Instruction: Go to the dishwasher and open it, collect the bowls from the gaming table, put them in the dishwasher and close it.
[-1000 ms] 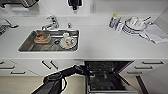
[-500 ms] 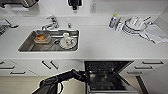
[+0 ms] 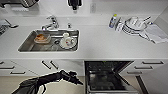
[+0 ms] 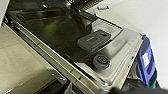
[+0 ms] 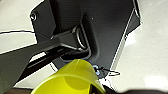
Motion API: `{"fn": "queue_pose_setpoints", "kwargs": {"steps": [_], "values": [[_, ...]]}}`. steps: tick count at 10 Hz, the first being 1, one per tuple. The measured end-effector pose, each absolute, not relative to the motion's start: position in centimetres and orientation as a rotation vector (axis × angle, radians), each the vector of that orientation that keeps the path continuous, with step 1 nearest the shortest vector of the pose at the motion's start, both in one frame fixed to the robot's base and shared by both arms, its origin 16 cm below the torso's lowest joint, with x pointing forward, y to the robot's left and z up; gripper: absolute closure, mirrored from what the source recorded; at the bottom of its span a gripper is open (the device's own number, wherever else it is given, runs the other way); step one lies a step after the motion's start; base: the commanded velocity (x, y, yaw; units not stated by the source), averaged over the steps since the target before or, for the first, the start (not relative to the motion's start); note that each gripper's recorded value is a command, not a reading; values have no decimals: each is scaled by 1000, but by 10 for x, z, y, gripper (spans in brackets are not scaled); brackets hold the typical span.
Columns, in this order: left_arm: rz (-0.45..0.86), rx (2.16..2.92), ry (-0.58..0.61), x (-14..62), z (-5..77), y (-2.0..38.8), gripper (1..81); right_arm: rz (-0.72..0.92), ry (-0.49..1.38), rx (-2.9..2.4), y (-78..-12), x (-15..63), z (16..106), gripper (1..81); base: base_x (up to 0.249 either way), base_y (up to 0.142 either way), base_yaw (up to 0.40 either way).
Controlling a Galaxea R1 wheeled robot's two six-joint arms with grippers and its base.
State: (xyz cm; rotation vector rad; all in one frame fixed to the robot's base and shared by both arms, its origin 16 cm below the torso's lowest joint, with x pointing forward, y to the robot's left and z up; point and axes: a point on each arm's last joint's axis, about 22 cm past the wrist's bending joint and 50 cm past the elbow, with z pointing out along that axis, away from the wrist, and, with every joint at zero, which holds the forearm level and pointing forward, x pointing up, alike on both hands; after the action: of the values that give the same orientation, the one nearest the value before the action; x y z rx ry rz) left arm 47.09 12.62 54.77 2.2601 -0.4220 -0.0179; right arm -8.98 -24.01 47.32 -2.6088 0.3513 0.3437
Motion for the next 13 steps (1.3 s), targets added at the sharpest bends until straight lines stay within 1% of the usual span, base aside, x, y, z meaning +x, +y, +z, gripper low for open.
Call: {"fn": "queue_pose_setpoints", "kwargs": {"steps": [1,2,3,6,8,11,13], "values": [[-18,2297,-385,458,541,162,10,332,354,-2609,-245,-81,473,811,0,0,0],[-32,2350,-328,434,527,202,10,322,368,-2603,-248,-71,474,811,0,0,0],[-59,2391,-278,400,511,228,10,311,380,-2595,-254,-59,478,811,0,0,0],[-175,2443,-203,268,473,255,10,264,408,-2582,-288,-13,496,811,0,0,0],[-268,2509,-154,177,455,285,10,214,411,-2553,-296,32,510,811,0,0,0],[-411,2598,-115,54,440,313,10,110,406,-2523,-305,127,527,811,0,0,0],[-490,2660,-98,-1,431,327,10,81,395,-2510,-306,172,538,811,0,0,0]]}}
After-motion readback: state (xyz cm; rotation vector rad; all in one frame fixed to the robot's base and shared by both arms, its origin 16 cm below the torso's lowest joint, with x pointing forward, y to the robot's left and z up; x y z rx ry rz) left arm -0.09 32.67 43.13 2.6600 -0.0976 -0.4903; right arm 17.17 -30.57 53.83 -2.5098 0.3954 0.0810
